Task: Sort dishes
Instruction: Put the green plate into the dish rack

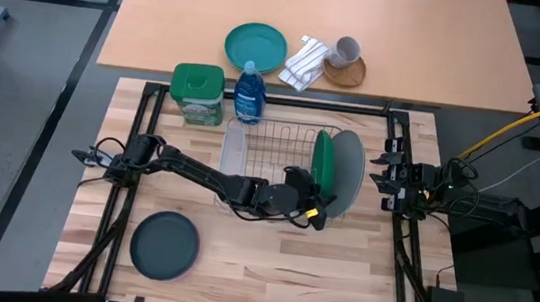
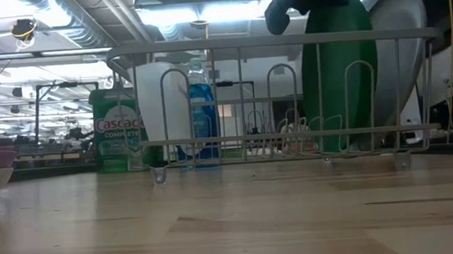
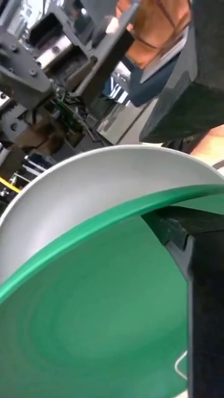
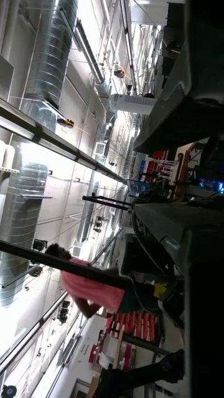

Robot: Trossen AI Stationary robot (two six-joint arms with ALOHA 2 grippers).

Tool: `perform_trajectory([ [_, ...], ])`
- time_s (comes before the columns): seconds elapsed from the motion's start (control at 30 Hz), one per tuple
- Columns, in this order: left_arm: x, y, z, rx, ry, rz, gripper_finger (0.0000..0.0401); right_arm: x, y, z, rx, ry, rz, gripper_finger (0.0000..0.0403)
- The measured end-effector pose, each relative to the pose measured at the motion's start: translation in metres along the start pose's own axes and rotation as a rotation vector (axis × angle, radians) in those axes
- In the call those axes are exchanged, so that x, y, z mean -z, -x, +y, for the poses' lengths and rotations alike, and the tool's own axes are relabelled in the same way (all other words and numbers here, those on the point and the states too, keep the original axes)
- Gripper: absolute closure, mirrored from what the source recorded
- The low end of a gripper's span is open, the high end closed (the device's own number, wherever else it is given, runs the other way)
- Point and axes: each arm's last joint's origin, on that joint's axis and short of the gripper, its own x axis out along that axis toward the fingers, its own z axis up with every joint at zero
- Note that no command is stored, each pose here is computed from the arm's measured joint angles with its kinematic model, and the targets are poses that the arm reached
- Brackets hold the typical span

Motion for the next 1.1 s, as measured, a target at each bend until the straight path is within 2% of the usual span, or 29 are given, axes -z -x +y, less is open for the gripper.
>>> perform_trajectory([
  [0.33,0.002,-0.003,0.008,-0.038,-0.259,0.044,0.0227,0.004,0.0,0.0,-0.005,-0.015,0.042,0.0256],
  [0.53,-0.004,-0.009,0.015,-0.054,-0.302,0.036,0.0208,0.005,0.0,0.001,-0.005,-0.018,0.051,0.0256],
  [0.8,-0.009,-0.015,0.023,-0.038,-0.482,0.051,0.0209,0.005,0.0,0.001,-0.005,-0.024,0.05,0.0256],
  [0.93,-0.014,-0.019,0.028,0.015,-0.531,0.073,0.0207,0.005,0.0,0.0,0.005,-0.065,0.051,0.0256],
  [1.1,-0.016,-0.026,0.034,0.098,-0.527,0.103,0.0207,0.005,0.0,0.0,0.005,-0.084,0.055,0.0256],
])
